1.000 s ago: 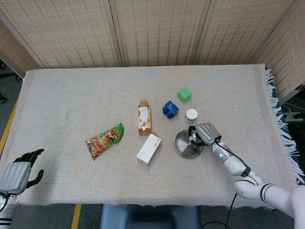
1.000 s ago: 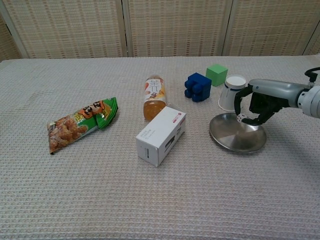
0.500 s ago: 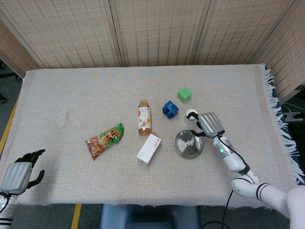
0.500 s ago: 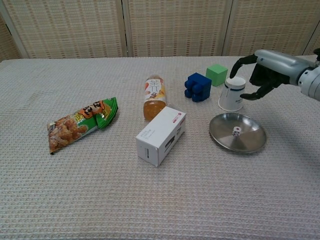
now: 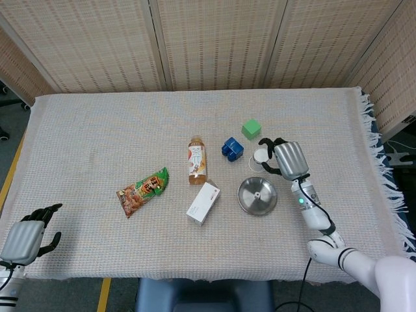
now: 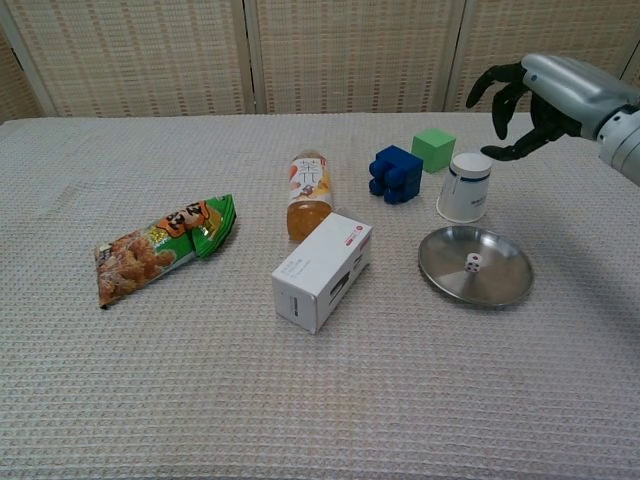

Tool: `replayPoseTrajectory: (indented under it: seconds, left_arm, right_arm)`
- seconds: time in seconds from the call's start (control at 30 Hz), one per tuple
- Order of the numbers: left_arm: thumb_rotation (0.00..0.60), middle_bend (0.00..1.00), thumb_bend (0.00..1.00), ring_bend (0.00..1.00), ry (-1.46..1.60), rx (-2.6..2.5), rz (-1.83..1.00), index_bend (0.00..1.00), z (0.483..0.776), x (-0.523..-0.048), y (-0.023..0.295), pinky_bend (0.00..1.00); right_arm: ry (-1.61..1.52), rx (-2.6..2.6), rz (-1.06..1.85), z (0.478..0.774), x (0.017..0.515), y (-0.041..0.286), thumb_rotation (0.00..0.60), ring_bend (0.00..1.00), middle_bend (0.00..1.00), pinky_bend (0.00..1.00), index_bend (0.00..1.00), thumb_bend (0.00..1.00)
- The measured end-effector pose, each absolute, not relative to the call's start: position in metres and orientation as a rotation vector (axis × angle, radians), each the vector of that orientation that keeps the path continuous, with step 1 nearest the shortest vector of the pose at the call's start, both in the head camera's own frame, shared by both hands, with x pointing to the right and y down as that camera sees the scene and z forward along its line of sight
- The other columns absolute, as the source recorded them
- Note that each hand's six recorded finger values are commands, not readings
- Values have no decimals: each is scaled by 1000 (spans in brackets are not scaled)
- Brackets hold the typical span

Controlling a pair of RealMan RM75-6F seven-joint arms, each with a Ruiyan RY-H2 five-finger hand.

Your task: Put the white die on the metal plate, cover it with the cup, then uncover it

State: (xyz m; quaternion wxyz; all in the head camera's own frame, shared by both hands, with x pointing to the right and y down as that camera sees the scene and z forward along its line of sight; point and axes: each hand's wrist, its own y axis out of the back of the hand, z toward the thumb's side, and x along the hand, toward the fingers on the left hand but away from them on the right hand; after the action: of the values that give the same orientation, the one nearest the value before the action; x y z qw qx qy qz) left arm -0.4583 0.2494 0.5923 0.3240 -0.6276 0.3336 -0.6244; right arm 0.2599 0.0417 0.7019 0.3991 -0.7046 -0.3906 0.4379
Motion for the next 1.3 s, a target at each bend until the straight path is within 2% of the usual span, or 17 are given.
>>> replayPoseTrajectory:
  seconds: [0.07,0.17,0.3,0.57,0.87,1.03,1.3]
  left_arm:
    - [600,232,400,226,878,-1647,-1638,165,592,-459,249,382]
    - [600,231,399,226,880,-1645,-1645,165,593,-460,250,382]
    - [600,232,400,227,877,-1647,-1651,165,594,-460,249,383]
    - [600,232,400,227,869,-1649,-1646,165,595,-459,250,383]
    - [600,231,400,227,870,-1651,-1650,165,595,-459,250,383]
    - [600,232,400,227,870,-1651,-1647,165,595,-459,250,383]
    - [600,231,400,227,871,-1650,-1648,165,595,-459,250,383]
  right_arm:
    - [-987,-1803,1123,706,260,42,600,187,412,277,347,123]
    - [-989,-1818,1153,713,262,40,600,155,388,242,340,122]
    - [-997,-1830,1195,723,266,36,600,154,384,238,338,121]
    - [-1011,-1849,1253,742,273,29,600,118,300,238,307,120]
    - [-982,-1908,1254,754,268,37,600,107,275,239,283,120]
    - [-974,-1903,1255,755,268,37,600,120,274,284,302,119]
    - [-965,-1869,1272,757,271,37,600,298,380,492,395,119]
